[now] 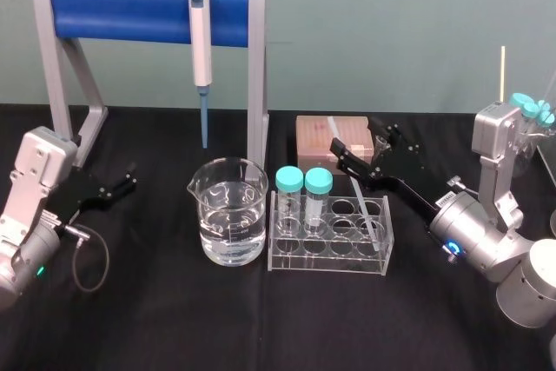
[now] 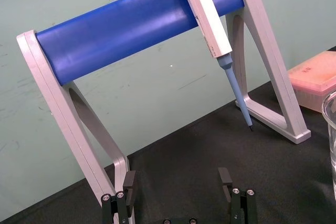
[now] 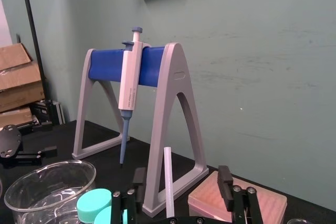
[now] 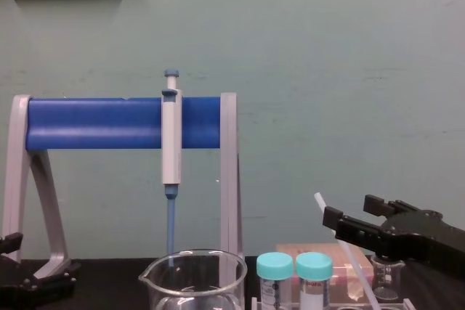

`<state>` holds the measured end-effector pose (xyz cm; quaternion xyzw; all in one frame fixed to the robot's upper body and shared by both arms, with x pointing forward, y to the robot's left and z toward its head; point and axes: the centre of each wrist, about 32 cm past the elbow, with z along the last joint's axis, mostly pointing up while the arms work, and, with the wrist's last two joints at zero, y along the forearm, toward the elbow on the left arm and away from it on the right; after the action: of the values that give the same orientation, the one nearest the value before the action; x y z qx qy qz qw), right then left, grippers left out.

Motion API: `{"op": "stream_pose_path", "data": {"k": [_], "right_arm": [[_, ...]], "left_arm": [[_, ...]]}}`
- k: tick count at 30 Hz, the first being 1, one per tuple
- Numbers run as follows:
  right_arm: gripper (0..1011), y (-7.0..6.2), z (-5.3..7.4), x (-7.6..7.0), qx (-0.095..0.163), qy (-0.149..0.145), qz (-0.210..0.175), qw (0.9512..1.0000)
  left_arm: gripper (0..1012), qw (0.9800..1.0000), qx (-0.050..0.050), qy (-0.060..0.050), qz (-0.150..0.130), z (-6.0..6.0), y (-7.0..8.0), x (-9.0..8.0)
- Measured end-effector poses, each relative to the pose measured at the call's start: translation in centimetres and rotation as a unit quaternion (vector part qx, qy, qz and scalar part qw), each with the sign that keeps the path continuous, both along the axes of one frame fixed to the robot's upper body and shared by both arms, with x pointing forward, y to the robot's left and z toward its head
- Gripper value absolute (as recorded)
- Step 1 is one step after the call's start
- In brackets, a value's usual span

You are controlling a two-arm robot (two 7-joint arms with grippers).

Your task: Pick up the stirring rod with one hand, then place it down.

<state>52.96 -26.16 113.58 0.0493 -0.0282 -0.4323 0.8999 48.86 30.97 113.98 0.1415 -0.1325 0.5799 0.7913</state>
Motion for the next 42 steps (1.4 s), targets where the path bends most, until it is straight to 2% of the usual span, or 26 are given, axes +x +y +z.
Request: {"op": "stream_pose_path", "data": {"k": [6, 12, 17, 19, 23, 24, 30, 33, 42], "right_arm": [[1003, 0.0, 0.0, 0.0, 0.0, 0.0, 0.0, 1.0], [1003, -0.2, 0.2, 0.0, 0.001, -0.007, -0.006, 1.0], [1002, -0.7, 0.9, 0.1, 0.005, -0.029, -0.049, 0.9984], [1003, -1.2, 1.2, 0.1, -0.002, -0.038, -0.098, 0.9944], [1003, -1.4, 1.1, 0.0, -0.023, -0.035, -0.149, 0.988], [1002, -1.5, 0.9, 0.0, -0.035, -0.023, -0.17, 0.9846], [1003, -1.9, 0.0, 0.0, -0.074, 0.024, -0.214, 0.9738], [1003, -1.9, -0.3, 0.1, -0.085, 0.038, -0.222, 0.9706], [1003, -1.9, -0.3, 0.1, -0.083, 0.037, -0.222, 0.9709]], "left_arm": [[1000, 1.0, 0.0, 0.0, 0.0, 0.0, 0.0, 0.0], [1000, 1.0, 0.0, 0.0, 0.0, 0.0, 0.0, 0.0], [1001, 1.0, 0.0, 0.0, 0.0, 0.0, 0.0, 0.0], [1001, 1.0, 0.0, 0.0, 0.0, 0.0, 0.0, 0.0], [1000, 1.0, 0.0, 0.0, 0.0, 0.0, 0.0, 0.0], [1000, 1.0, 0.0, 0.0, 0.0, 0.0, 0.0, 0.0], [1001, 1.0, 0.0, 0.0, 0.0, 0.0, 0.0, 0.0], [1000, 1.0, 0.0, 0.0, 0.0, 0.0, 0.0, 0.0], [1000, 1.0, 0.0, 0.0, 0.0, 0.0, 0.0, 0.0]]}}
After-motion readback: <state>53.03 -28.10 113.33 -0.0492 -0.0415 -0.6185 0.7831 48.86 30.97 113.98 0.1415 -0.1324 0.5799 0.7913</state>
